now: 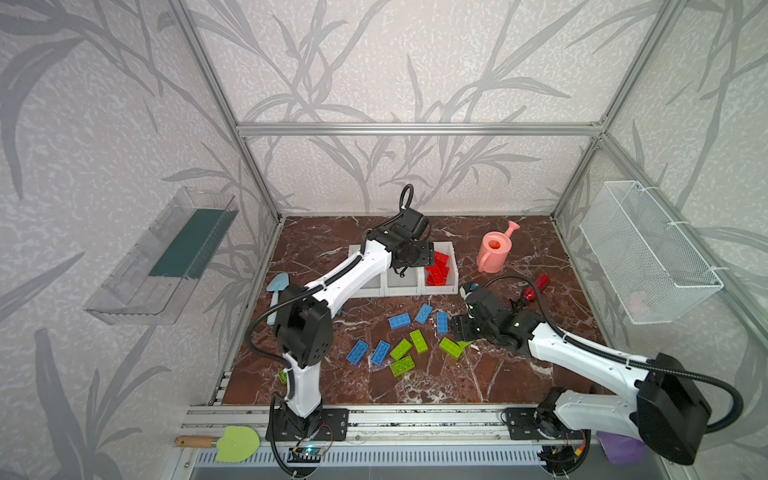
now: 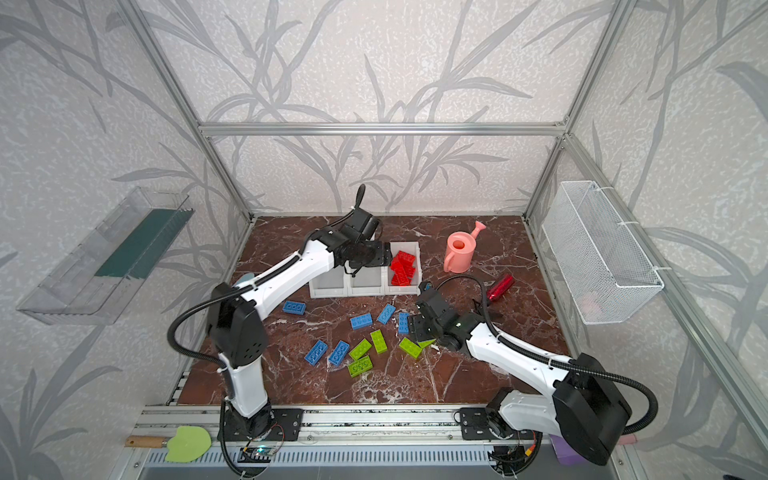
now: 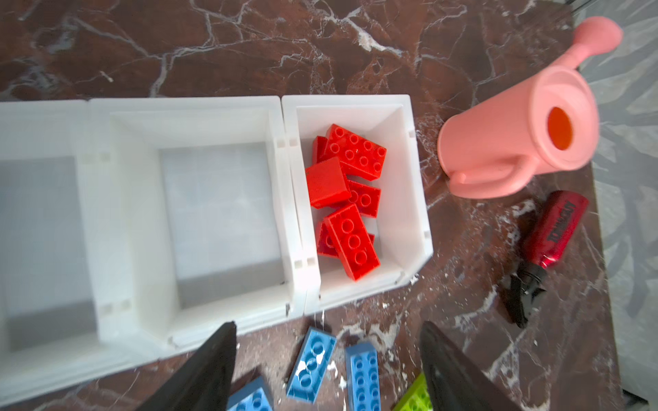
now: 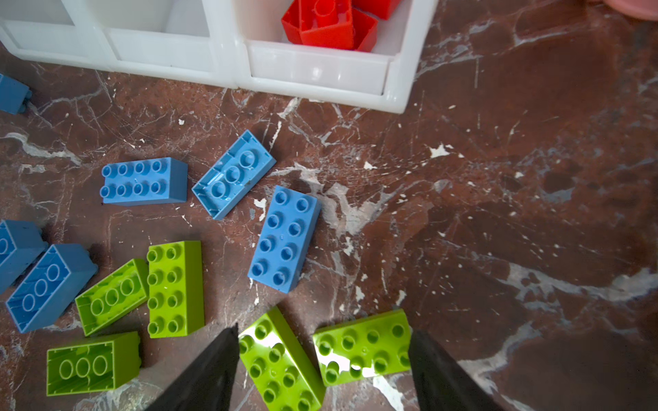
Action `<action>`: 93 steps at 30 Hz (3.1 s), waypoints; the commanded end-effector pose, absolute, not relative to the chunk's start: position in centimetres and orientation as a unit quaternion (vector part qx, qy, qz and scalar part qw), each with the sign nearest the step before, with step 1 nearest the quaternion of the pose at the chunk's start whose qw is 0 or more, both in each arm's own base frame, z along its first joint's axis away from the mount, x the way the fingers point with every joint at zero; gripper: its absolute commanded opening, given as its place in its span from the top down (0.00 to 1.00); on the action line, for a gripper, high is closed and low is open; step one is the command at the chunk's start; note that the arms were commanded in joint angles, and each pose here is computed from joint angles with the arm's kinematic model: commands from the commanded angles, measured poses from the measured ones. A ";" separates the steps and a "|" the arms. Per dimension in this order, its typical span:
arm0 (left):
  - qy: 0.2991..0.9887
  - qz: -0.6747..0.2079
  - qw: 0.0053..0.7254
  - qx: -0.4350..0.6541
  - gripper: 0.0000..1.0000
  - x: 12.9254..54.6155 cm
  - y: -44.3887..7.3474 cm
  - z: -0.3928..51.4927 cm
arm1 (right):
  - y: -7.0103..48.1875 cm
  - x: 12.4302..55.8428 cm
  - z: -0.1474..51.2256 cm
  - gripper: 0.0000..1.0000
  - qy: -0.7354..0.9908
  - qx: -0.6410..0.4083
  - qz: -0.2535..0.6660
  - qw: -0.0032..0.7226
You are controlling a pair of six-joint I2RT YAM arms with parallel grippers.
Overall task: Sort the legos into containers by color
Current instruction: 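Withdraw the left arm while the right gripper grasps a blue brick near the bin, then carry the blue brick with the right gripper and drop it into the middle compartment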
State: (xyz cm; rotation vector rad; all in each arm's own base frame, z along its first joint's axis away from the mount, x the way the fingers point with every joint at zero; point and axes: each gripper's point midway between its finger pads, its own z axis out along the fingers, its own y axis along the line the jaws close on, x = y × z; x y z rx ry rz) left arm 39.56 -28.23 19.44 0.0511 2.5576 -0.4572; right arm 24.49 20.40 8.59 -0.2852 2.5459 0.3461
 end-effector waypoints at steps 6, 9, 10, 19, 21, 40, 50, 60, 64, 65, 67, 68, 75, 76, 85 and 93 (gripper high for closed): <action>0.939 -0.157 0.306 0.012 0.19 33.3 -22.6 22.0 | 22.4 25.7 7.1 0.25 0.962 -0.072 0.082 0.252; 0.941 -0.141 0.308 0.017 0.18 31.1 -20.4 22.3 | 22.8 26.4 6.1 0.28 0.963 -0.068 0.068 0.253; 0.941 -0.135 0.309 0.018 0.18 30.4 -19.7 22.3 | 23.0 26.5 5.8 0.29 0.964 -0.053 0.071 0.251; 0.950 -0.150 0.272 0.036 0.18 24.1 -16.6 18.9 | 24.0 27.1 2.9 0.38 0.973 -0.042 0.053 0.221; 0.949 -0.151 0.273 0.041 0.18 23.3 -16.1 18.3 | 24.1 27.0 2.5 0.39 0.974 -0.042 0.052 0.216; 0.946 -0.104 0.306 0.024 0.18 22.8 -13.0 17.6 | 25.2 28.9 6.1 0.27 0.964 -0.023 0.052 0.259; 0.944 -0.102 0.312 0.021 0.18 22.8 -12.6 17.6 | 25.0 29.1 3.5 0.34 0.973 -0.022 0.012 0.231; 0.944 -0.113 0.310 0.019 0.18 22.8 -12.8 17.6 | 24.7 28.7 2.4 0.59 0.978 -0.021 0.011 0.209; 0.945 -0.121 0.303 0.020 0.18 22.7 -13.1 17.2 | 24.6 28.7 3.0 0.70 0.977 -0.026 0.010 0.210; 0.945 -0.123 0.301 0.019 0.18 22.7 -13.2 17.1 | 24.6 28.6 3.3 0.74 0.977 -0.028 0.011 0.210; 0.946 -0.126 0.296 0.020 0.18 22.7 -13.3 16.9 | 24.6 28.7 4.2 0.78 0.977 -0.033 0.012 0.213; 0.947 -0.127 0.295 0.017 0.18 22.7 -13.4 16.7 | 24.7 28.7 4.8 0.78 0.976 -0.037 0.015 0.216; 0.954 -0.125 0.272 0.022 0.19 22.6 -13.8 16.2 | 26.9 31.2 11.9 0.78 0.955 -0.082 0.059 0.279; 0.955 -0.126 0.267 0.023 0.19 22.5 -13.9 15.9 | 27.4 31.8 13.0 0.78 0.952 -0.089 0.072 0.285; 0.969 -0.111 0.219 0.037 0.18 22.2 -14.6 13.5 | 32.0 37.8 17.7 0.78 0.934 -0.135 0.134 0.303; 0.969 -0.097 0.224 0.038 0.17 22.4 -14.3 13.5 | 35.0 42.4 16.6 0.77 0.931 -0.151 0.163 0.288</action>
